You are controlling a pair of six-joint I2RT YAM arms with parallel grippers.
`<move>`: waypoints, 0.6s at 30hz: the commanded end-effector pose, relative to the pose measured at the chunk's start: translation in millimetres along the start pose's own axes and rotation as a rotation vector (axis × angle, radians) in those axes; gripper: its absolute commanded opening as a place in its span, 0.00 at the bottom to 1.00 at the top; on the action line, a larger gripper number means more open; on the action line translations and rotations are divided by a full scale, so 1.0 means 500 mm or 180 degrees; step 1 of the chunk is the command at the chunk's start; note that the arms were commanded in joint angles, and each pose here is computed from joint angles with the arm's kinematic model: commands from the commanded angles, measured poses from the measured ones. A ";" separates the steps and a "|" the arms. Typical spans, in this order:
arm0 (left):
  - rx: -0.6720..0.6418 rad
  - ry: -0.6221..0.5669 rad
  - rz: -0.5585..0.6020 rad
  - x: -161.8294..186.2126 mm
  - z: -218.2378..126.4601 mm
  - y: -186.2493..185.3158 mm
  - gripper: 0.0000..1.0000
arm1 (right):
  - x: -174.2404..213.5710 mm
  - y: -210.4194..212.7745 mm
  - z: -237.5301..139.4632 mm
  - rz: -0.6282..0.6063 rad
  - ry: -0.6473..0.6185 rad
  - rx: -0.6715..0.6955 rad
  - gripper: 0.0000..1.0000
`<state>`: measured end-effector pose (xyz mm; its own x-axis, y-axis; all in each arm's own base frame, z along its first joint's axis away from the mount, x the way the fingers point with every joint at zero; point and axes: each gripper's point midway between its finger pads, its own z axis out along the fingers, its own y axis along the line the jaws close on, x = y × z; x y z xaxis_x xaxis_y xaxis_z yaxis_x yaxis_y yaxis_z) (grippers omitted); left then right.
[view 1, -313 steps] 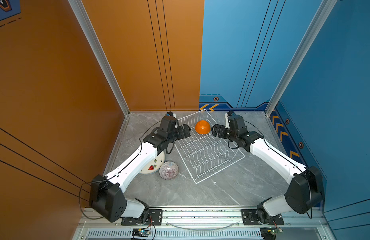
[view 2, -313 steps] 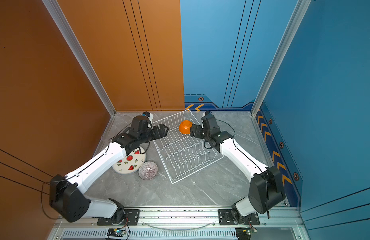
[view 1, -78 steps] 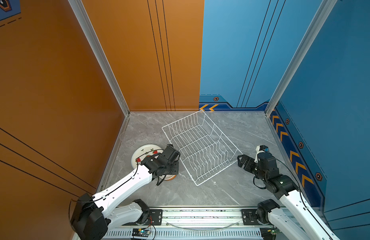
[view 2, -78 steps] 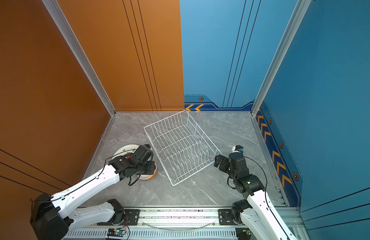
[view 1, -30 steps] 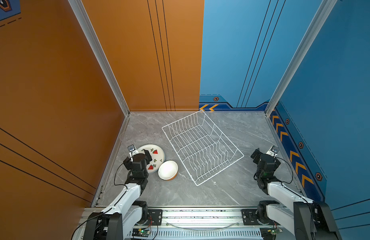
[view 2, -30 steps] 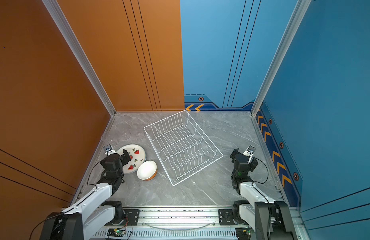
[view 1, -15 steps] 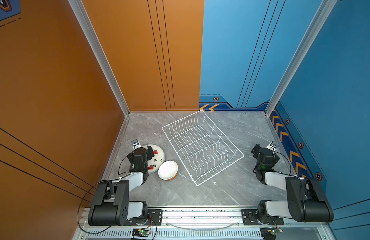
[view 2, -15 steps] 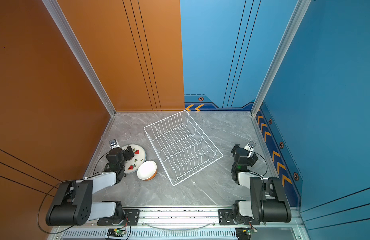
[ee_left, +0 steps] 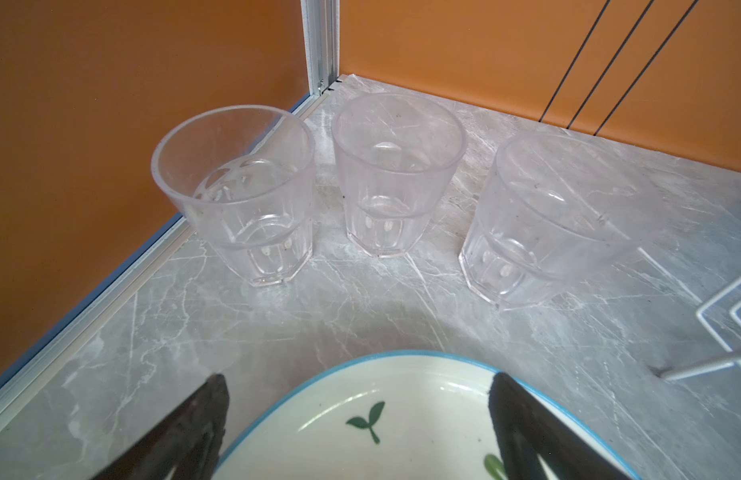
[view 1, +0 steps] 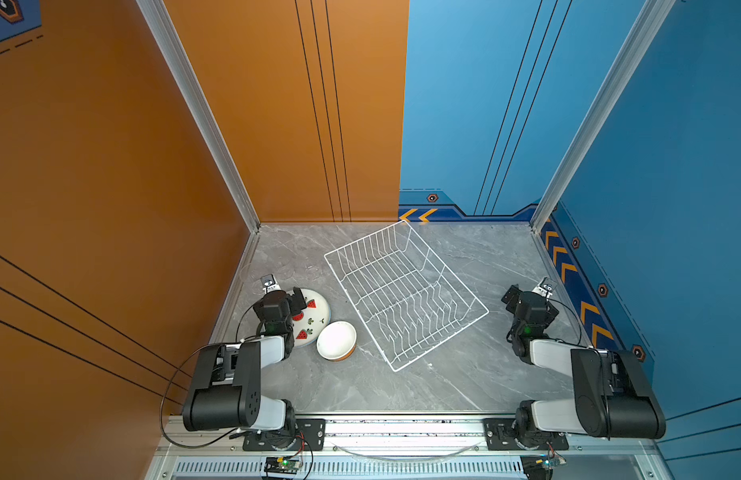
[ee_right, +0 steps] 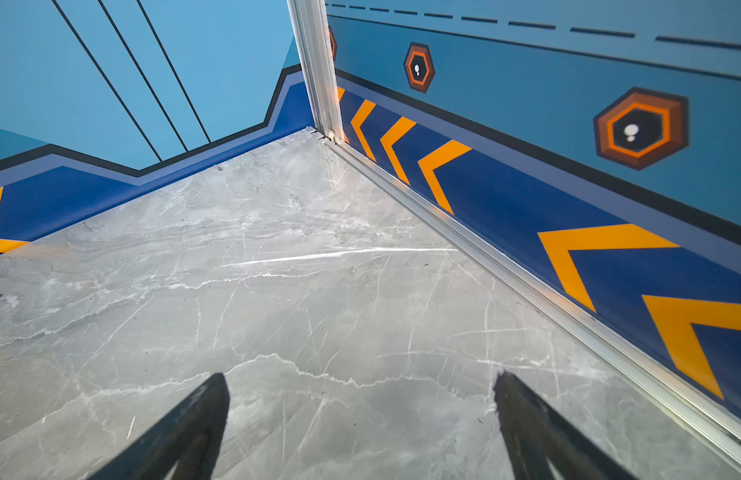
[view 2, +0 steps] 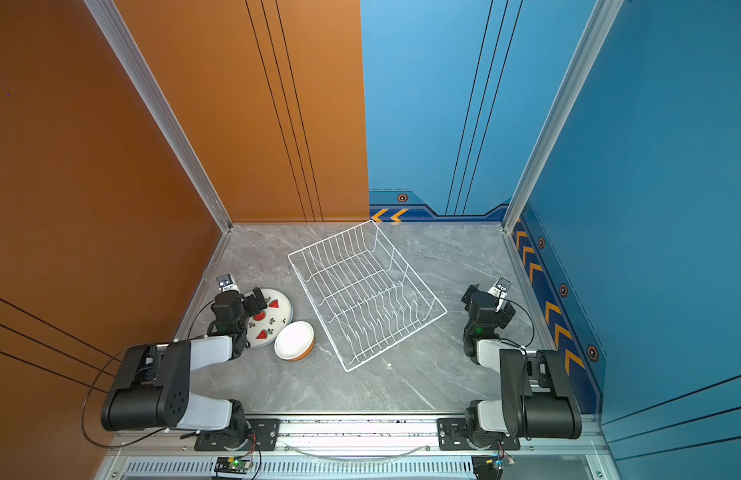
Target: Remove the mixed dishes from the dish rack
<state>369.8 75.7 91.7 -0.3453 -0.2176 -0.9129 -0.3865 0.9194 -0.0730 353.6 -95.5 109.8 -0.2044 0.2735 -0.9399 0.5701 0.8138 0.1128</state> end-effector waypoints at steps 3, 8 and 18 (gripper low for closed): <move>0.0241 -0.0108 0.0081 -0.028 0.002 -0.029 0.98 | -0.004 0.023 0.009 -0.0139 0.0042 -0.0160 1.00; 0.0443 -0.0160 0.0238 -0.026 -0.004 -0.059 0.98 | 0.001 0.062 -0.018 -0.0250 -0.0142 -0.0620 1.00; 0.1023 -0.0246 0.0559 0.013 0.000 -0.133 0.98 | 0.048 0.128 -0.005 -0.0638 0.0006 -0.0963 1.00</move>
<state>391.5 30.4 91.5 -0.3423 -0.0853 -0.9357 -0.1398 0.9894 -0.0390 374.4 -35.4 80.9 -0.3223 0.1108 -0.9401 0.2769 0.9607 0.0183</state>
